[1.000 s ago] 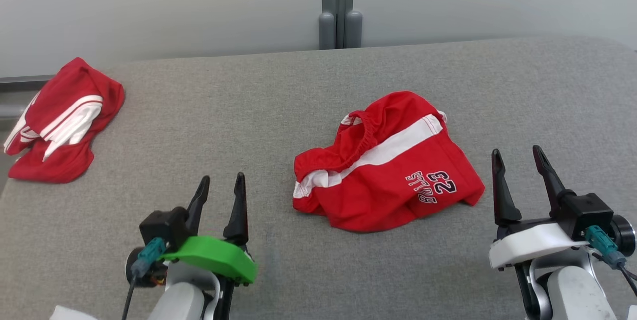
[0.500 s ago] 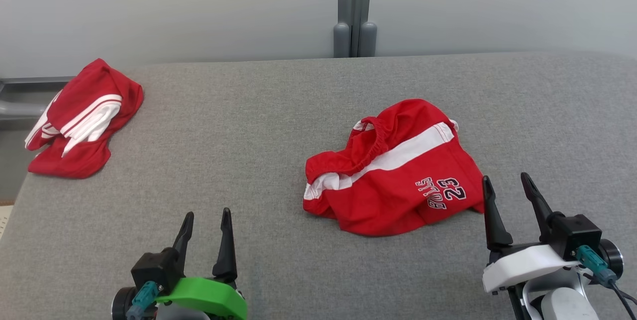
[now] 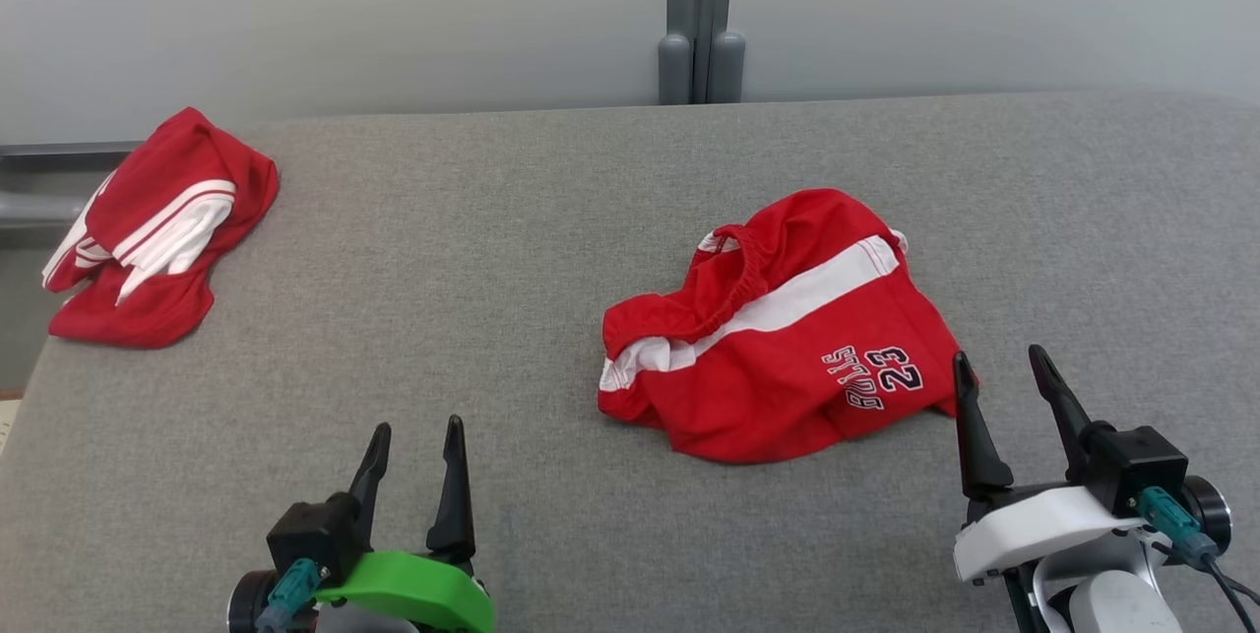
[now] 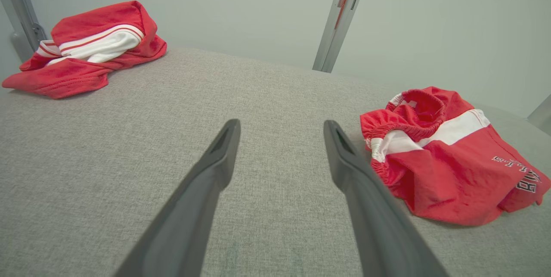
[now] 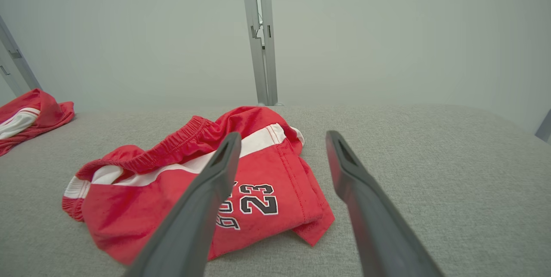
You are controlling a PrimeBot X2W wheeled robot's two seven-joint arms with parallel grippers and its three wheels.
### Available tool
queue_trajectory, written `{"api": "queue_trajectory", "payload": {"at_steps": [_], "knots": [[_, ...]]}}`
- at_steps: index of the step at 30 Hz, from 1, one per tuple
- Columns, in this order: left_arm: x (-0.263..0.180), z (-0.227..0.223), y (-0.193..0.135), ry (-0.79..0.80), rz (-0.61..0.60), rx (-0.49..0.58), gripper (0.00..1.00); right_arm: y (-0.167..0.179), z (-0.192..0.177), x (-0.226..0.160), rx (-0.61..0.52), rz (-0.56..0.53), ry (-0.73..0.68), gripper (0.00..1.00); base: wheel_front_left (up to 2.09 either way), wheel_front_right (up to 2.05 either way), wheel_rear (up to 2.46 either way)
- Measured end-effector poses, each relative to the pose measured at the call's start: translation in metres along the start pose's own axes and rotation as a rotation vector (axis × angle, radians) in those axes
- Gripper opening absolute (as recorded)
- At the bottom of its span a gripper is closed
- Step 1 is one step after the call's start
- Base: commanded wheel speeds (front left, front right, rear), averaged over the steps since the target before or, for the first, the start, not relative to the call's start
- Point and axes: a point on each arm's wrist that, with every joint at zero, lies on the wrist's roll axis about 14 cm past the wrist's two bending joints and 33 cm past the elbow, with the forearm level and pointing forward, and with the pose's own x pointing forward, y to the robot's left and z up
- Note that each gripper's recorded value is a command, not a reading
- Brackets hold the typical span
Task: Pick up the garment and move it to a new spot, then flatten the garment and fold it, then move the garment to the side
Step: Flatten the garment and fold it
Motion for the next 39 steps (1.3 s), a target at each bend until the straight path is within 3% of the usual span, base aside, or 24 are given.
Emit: {"api": "queue_trajectory", "payload": {"at_steps": [8,14,22,34,35,36,37,39], "knots": [[0.004,-0.004,-0.006,0.014,-0.017,0.004,1.0,-0.001,-0.002,0.004,0.0,-0.001,0.006,1.0,0.0,0.0,0.0],[0.016,-0.015,-0.03,0.054,-0.111,0.029,1.0,-0.003,-0.005,0.007,0.0,-0.007,0.013,1.0,0.0,0.0,0.0],[0.042,-0.043,-0.062,0.202,-0.246,0.083,1.0,-0.008,-0.01,0.012,-0.004,-0.017,0.025,1.0,0.0,0.0,0.0],[0.068,-0.081,-0.082,0.351,-0.328,0.123,1.0,-0.031,-0.021,0.009,-0.012,-0.084,0.06,1.0,0.0,0.0,0.0],[0.07,-0.084,-0.083,0.359,-0.329,0.124,0.72,-0.033,-0.022,0.009,-0.013,-0.09,0.062,1.0,0.0,0.0,0.0],[0.07,-0.086,-0.084,0.366,-0.332,0.126,0.54,-0.035,-0.023,0.008,-0.014,-0.095,0.065,1.0,0.0,0.0,0.0],[0.071,-0.087,-0.084,0.366,-0.332,0.124,0.45,-0.036,-0.023,0.007,-0.015,-0.099,0.066,1.0,0.0,0.0,0.0],[0.073,-0.088,-0.086,0.362,-0.332,0.109,0.0,-0.038,-0.024,0.006,-0.016,-0.107,0.07,1.0,0.0,0.0,0.0]]}}
